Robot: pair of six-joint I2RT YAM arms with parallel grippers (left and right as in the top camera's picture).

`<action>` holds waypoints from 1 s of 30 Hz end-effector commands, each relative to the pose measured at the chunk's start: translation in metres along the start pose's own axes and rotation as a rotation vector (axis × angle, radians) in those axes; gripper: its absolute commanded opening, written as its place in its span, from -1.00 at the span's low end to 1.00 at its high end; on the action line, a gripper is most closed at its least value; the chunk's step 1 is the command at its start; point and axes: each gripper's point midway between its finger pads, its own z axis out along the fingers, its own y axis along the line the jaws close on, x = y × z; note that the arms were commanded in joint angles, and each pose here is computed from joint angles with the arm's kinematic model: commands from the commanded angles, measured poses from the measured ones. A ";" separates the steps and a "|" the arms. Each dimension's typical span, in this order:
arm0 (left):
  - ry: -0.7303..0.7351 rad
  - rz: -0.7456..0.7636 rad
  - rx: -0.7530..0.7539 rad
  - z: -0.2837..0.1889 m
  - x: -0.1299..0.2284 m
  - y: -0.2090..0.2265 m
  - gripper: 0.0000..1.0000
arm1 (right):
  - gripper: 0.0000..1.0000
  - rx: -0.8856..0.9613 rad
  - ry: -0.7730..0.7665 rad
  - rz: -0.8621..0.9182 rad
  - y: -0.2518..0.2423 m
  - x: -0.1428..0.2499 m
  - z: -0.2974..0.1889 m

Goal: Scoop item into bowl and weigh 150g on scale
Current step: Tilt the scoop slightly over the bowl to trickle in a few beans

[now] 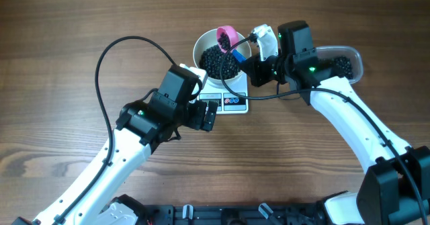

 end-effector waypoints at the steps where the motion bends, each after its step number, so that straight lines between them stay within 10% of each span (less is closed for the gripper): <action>1: 0.009 0.006 0.002 0.002 0.003 0.002 1.00 | -0.91 -0.029 -0.034 -0.001 0.010 -0.012 -0.008; 30: 0.009 0.006 0.002 0.002 0.003 0.002 1.00 | -0.91 -0.029 -0.031 -0.008 0.010 -0.011 -0.008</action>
